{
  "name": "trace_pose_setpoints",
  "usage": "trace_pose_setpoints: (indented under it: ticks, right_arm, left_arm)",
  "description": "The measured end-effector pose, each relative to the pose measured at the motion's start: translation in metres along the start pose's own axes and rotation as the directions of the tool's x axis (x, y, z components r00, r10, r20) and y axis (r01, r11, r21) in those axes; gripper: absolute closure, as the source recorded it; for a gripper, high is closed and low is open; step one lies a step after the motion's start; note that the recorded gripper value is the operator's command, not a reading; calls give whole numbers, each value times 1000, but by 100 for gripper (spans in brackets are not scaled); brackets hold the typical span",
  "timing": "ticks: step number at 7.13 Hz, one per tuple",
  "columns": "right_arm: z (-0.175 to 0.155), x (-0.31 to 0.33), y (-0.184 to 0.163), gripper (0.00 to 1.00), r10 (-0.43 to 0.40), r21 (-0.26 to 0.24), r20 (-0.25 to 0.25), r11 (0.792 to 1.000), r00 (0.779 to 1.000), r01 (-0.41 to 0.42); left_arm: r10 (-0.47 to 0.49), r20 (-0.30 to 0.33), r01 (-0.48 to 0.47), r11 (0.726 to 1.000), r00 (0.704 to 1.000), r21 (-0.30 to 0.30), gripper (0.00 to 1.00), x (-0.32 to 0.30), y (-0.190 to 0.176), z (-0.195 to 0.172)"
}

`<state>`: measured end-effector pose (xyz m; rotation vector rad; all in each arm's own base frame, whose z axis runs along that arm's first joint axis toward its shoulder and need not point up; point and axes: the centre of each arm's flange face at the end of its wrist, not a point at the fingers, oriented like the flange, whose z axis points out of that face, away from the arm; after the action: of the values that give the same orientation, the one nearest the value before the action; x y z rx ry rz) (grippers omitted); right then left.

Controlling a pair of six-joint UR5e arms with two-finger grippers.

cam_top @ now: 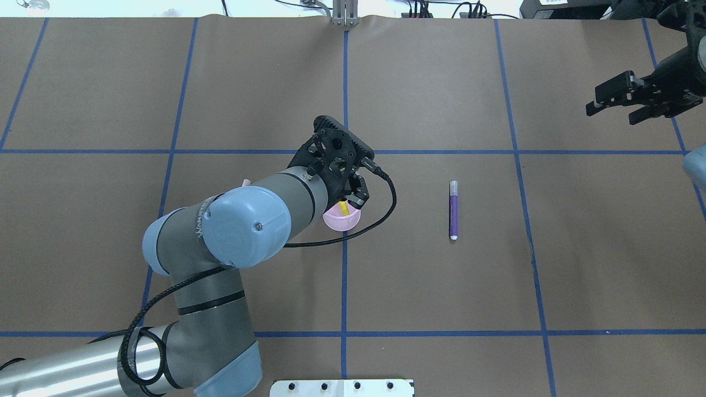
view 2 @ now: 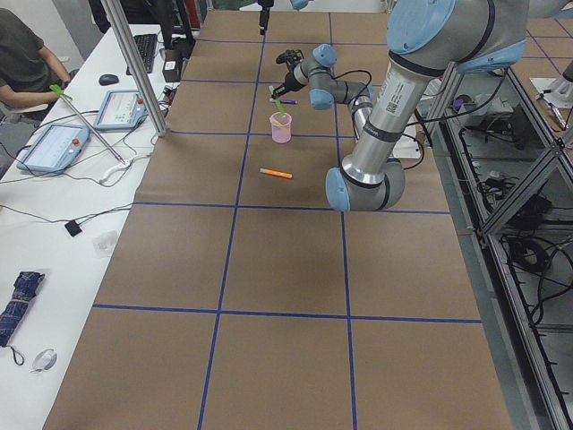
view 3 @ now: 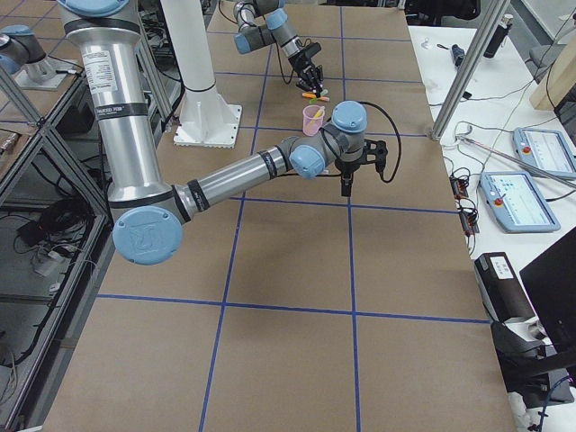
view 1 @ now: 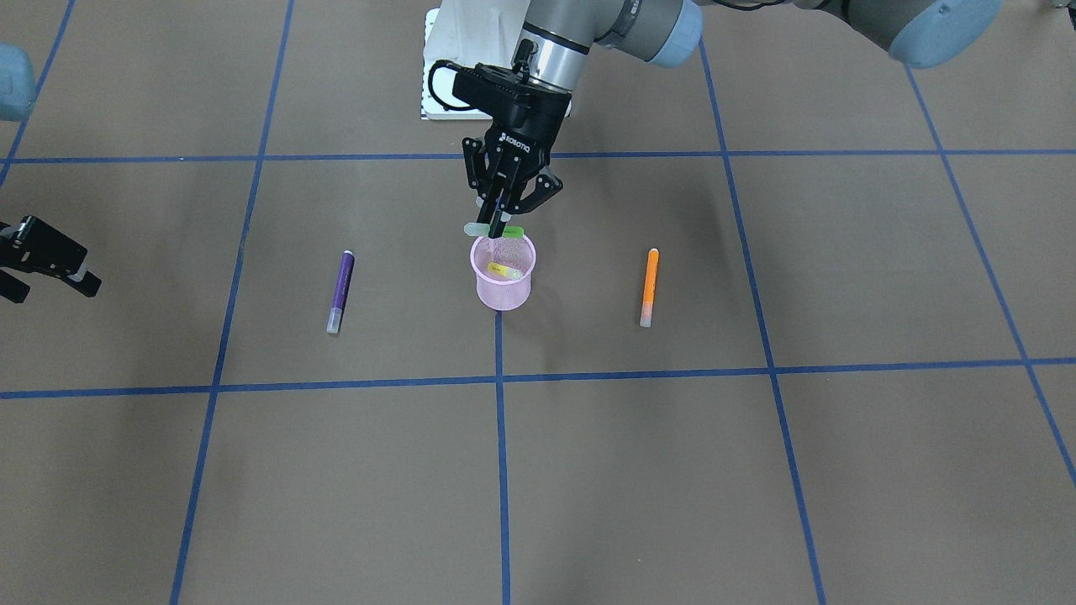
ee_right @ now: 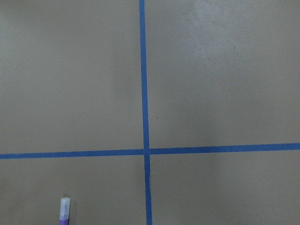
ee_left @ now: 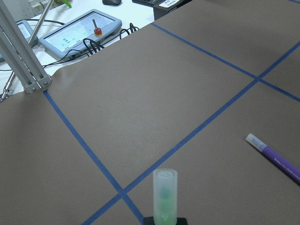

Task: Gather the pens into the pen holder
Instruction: 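Carry the green marker with the left gripper and drop it into the cup, then grasp the purple marker with the right gripper while the left arm withdraws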

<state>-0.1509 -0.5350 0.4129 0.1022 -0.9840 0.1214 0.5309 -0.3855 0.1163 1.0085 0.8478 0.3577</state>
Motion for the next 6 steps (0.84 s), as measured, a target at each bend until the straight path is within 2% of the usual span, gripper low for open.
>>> trace_pose_setpoints:
  ticks: [1,2,4,6]
  right_arm:
    - [4,-1,1,0,-2,-6,-1,1000,1000,2]
    - [7,-2,2,0,-4,-13,-3,1000,1000,4]
    - [20,-13,8,0,-26,-33,-2,999,1000,26]
    - [54,-54,26,1,-47,-59,-15,997,999,46]
  left_arm:
    - [1,4,-1,1000,1000,3,9,1,0,4]
    - [2,7,-2,1000,1000,3,6,1,2,5]
    - [-6,5,6,1000,1000,13,15,-3,0,0]
    - [11,23,-11,1000,1000,10,16,-34,8,-14]
